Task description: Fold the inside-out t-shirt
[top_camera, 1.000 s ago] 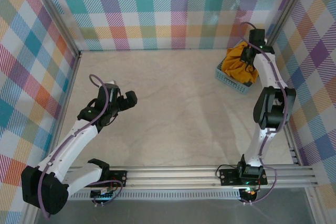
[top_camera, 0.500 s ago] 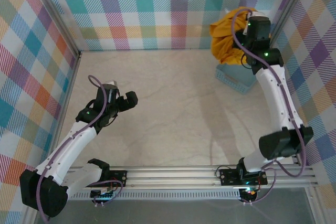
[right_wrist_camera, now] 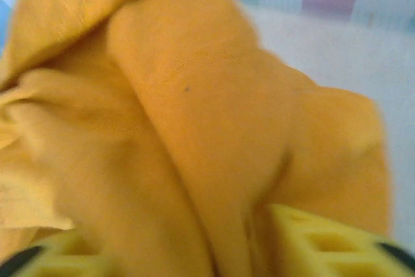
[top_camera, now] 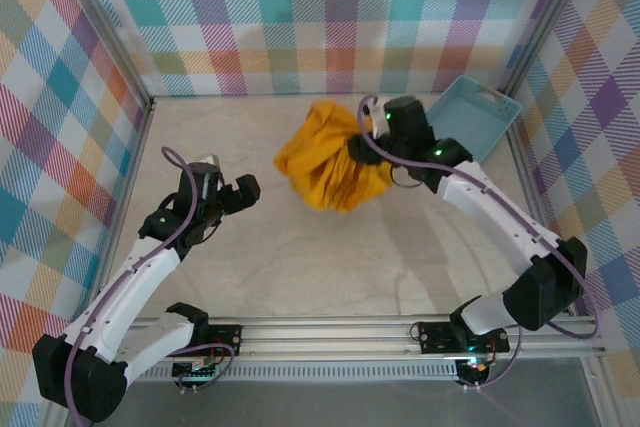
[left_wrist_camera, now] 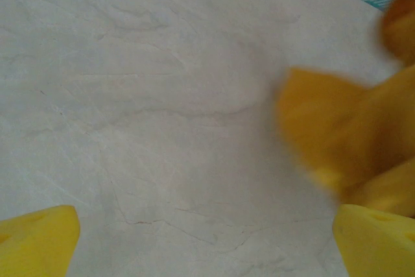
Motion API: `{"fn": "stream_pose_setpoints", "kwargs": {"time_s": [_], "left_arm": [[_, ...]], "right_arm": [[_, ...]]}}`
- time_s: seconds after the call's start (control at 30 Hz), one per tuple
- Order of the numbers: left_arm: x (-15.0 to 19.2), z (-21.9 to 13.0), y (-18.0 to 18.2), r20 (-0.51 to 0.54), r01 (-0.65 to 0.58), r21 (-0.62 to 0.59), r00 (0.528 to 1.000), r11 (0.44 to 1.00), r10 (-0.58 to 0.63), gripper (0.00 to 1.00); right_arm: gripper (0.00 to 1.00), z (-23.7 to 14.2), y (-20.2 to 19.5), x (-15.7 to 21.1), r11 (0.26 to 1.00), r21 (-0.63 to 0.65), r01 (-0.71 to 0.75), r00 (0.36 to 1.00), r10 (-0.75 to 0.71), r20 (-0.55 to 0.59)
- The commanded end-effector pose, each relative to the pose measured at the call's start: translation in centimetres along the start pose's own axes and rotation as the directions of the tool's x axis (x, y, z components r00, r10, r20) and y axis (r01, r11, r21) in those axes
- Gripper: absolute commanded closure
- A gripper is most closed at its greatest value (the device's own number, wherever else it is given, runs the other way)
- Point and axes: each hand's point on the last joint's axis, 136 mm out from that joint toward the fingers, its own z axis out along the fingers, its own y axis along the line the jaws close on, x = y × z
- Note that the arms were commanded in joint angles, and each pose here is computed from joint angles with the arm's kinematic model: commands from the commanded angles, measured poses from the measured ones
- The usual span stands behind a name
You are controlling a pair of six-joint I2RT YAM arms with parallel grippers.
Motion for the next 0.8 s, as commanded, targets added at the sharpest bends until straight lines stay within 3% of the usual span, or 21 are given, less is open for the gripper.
{"fn": "stream_pose_setpoints", "kwargs": {"time_s": [0.0,0.07,0.3,0.53,0.67,0.77], "left_arm": [[1.5,0.3,0.2,-0.051,-0.005,0.003,0.999,1.000,0.005,0.00],[2.1,1.0,-0.1,-0.084,-0.007,0.013,0.996,1.000,0.009,0.00],[3.9,5.4,-3.1,-0.257,-0.032,0.048,0.965,0.998,0.043,0.00],[8.1,10.5,-6.0,-0.434,-0.129,0.023,0.892,0.991,0.126,0.06],[10.7,12.7,-6.0,-0.507,-0.156,-0.007,0.852,0.988,0.131,0.20],[11.4,13.4,-6.0,-0.524,-0.147,-0.010,0.843,0.989,0.120,0.35]], "right_arm": [[0.31,1.6,-3.3,4.8,0.985,0.146,-0.089,0.991,0.102,-0.083],[0.24,2.1,-3.5,7.3,0.986,0.144,-0.088,0.984,0.109,-0.143],[0.18,3.7,-0.1,10.5,0.989,0.023,-0.146,0.961,0.147,-0.235],[0.22,5.3,-0.3,17.3,0.970,0.142,-0.198,0.879,0.240,-0.412],[0.29,5.1,-0.7,20.5,0.960,0.171,-0.221,0.839,0.277,-0.469],[0.41,5.0,-0.6,21.6,0.958,0.173,-0.227,0.820,0.284,-0.498]]}}
